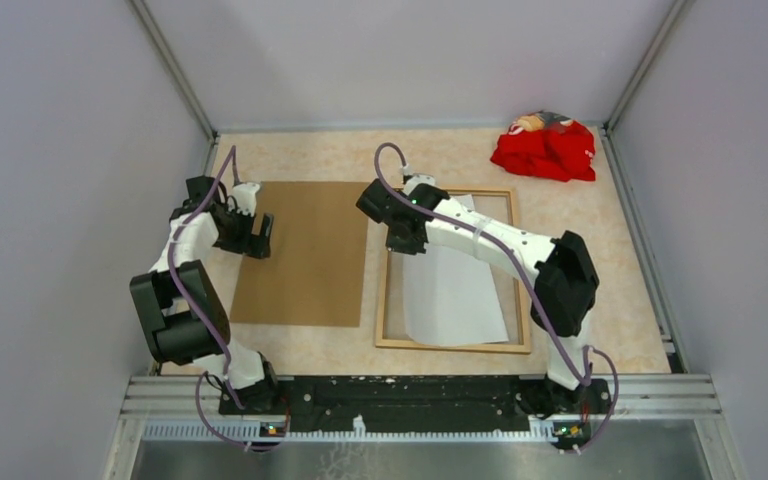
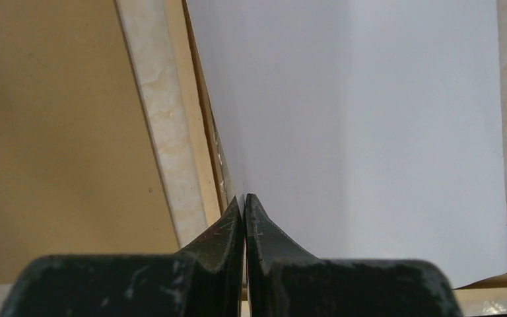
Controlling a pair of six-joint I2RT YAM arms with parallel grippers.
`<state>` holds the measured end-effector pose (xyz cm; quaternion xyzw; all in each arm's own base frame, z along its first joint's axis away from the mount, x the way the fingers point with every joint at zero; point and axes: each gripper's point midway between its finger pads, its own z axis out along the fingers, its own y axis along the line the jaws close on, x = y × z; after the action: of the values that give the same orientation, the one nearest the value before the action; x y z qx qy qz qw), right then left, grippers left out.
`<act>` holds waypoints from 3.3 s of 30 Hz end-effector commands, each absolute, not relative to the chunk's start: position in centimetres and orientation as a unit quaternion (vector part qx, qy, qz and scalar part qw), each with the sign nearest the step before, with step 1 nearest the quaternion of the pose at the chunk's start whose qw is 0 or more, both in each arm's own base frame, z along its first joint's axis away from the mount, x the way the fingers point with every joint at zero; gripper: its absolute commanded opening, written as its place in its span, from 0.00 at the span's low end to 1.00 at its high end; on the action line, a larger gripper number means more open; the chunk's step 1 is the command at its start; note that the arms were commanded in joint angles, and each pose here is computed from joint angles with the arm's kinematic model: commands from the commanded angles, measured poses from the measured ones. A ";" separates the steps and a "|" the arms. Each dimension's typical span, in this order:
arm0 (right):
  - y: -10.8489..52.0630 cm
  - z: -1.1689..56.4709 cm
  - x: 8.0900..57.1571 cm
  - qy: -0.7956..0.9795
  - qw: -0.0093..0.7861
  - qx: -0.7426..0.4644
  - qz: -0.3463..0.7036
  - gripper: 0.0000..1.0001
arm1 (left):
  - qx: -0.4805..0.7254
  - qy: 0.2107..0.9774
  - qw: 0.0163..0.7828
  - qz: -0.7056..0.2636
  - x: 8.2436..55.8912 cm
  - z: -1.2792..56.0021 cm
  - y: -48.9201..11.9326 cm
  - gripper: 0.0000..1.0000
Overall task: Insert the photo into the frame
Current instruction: Turn over the photo from the photo frame.
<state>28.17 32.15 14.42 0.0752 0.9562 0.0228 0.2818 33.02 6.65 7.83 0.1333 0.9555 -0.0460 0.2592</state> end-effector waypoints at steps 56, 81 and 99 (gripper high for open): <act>29.2 9.7 29.6 0.940 0.301 -0.152 -0.053 0.00 | 0.142 0.952 0.268 -0.035 33.3 7.6 7.1 0.98; 28.1 11.6 31.1 0.930 0.359 -0.043 -0.070 0.00 | 0.150 0.950 0.270 -0.032 33.1 7.9 7.1 0.98; 29.7 9.9 31.1 0.940 0.337 -0.041 -0.030 0.54 | 0.153 0.950 0.270 -0.034 32.9 7.8 6.9 0.98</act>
<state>30.70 28.47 9.77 -0.0433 0.9392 -0.0591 0.3354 32.82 6.94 7.26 0.1438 0.9552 -0.0370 0.2559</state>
